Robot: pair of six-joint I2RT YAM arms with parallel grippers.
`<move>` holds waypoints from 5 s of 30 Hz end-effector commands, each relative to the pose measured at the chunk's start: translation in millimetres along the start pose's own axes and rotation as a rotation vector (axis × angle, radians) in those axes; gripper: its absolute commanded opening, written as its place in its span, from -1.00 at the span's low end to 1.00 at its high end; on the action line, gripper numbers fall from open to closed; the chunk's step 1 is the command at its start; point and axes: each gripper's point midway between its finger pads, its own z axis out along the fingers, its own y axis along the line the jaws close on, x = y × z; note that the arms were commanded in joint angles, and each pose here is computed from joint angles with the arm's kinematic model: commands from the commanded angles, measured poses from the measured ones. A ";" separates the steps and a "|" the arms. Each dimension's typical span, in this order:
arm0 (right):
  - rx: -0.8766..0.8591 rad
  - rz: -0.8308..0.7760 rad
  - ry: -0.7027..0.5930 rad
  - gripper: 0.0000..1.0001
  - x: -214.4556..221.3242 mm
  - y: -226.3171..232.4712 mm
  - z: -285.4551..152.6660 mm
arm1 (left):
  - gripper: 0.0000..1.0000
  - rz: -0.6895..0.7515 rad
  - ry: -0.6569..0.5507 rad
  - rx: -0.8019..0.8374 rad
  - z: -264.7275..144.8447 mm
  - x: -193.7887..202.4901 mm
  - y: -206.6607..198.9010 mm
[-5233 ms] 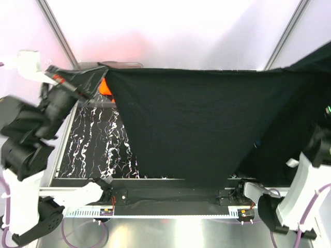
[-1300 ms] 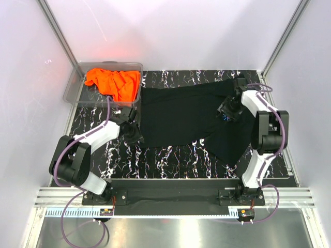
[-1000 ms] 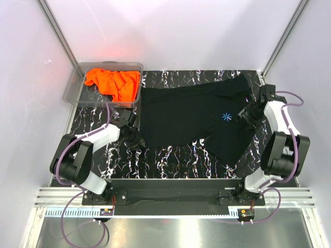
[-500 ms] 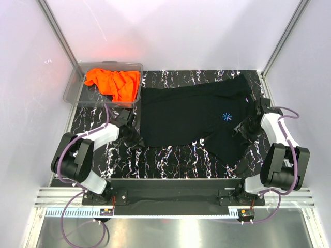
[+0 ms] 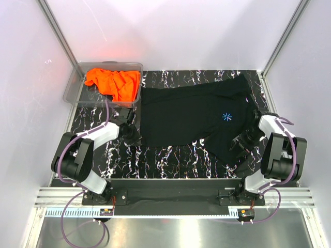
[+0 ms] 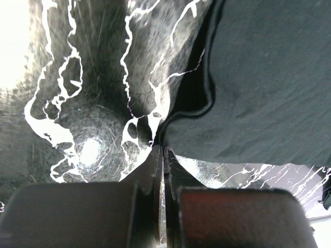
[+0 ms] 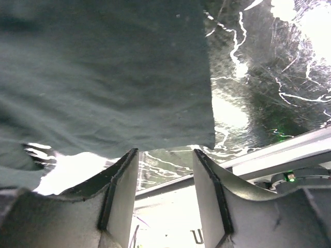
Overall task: Fold and stack the t-shirts
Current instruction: Fold the tshirt
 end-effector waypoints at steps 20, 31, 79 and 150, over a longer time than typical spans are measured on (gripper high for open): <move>0.005 -0.053 -0.122 -0.06 -61.1 23.9 36.2 | -1.00 0.083 -0.181 0.060 -24.8 -46.4 -27.1; 0.074 -0.144 -0.205 0.00 -81.2 17.1 -10.0 | -0.65 0.078 -0.158 0.033 -28.9 -35.6 -15.6; 0.025 -0.073 -0.184 0.04 -49.8 -23.3 -36.0 | 0.01 0.011 0.029 -0.235 -2.8 15.7 30.9; -0.026 -0.193 -0.234 -0.41 -84.7 112.8 -16.0 | -1.00 0.310 -0.292 -0.021 -51.2 -76.7 -62.7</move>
